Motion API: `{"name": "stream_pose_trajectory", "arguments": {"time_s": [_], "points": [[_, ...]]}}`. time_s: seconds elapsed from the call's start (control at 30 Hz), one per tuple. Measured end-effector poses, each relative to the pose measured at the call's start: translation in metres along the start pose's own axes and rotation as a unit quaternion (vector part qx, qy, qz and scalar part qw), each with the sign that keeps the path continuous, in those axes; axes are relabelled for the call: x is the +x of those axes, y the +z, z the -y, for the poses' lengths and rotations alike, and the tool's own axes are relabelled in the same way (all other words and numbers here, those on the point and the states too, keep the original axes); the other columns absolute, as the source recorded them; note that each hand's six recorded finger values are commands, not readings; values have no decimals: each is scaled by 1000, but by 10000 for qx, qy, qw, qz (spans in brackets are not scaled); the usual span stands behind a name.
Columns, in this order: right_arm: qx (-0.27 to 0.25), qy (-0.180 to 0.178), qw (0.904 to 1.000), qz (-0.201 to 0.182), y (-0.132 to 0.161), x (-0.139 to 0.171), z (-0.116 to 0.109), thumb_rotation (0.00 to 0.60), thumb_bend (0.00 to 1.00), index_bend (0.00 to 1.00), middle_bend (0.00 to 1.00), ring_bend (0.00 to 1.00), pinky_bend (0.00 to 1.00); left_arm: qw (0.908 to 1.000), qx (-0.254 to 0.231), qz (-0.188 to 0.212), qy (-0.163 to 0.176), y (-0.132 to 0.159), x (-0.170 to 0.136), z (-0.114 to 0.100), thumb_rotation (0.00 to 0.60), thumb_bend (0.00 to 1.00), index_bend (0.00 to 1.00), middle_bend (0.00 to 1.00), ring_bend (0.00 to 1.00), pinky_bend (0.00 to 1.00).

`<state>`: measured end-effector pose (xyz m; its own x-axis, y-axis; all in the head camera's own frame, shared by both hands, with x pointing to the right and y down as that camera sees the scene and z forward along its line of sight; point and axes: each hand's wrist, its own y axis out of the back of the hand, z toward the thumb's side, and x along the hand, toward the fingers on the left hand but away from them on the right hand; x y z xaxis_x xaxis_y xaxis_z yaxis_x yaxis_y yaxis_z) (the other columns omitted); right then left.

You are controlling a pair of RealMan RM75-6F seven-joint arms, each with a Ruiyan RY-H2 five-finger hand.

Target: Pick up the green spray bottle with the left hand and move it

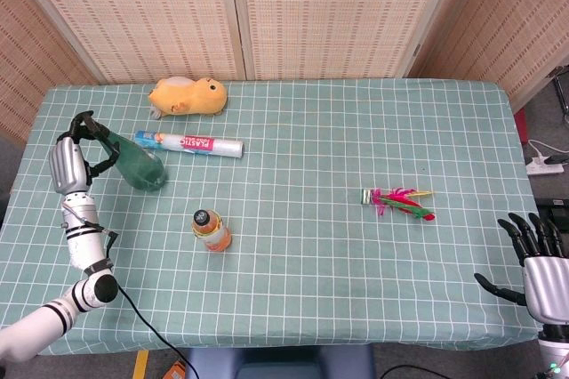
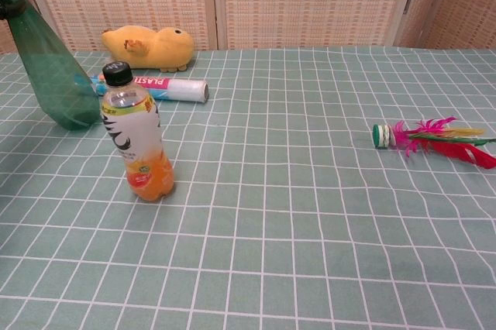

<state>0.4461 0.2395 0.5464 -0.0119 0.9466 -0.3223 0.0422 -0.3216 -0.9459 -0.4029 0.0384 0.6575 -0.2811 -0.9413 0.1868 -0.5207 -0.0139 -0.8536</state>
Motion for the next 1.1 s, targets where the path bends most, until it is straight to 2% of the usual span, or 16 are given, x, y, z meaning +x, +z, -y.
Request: {"name": "stream_pose_trajectory", "arguments": {"time_s": [0.4, 0.67, 0.77, 1.1], "points": [[-30, -2, 10000, -8, 0, 0, 0, 600, 0, 184, 125, 0, 0, 9998, -7, 137, -126, 2, -7, 1, 600, 237, 5, 253, 305, 207], [-61, -3, 10000, -24, 0, 0, 0, 600, 0, 185, 127, 0, 0, 9997, 37, 172, -139, -2, -11, -6, 600, 224, 0, 210, 257, 209], [-66, -4, 10000, -31, 0, 0, 0, 600, 0, 183, 129, 0, 0, 9996, 118, 175, -185, -6, -13, -10, 600, 205, 0, 170, 212, 193], [-129, -2, 9999, -67, 0, 0, -1, 600, 0, 177, 130, 0, 0, 9974, 213, 69, -688, -22, -21, -10, 600, 169, 0, 30, 70, 112]]}}
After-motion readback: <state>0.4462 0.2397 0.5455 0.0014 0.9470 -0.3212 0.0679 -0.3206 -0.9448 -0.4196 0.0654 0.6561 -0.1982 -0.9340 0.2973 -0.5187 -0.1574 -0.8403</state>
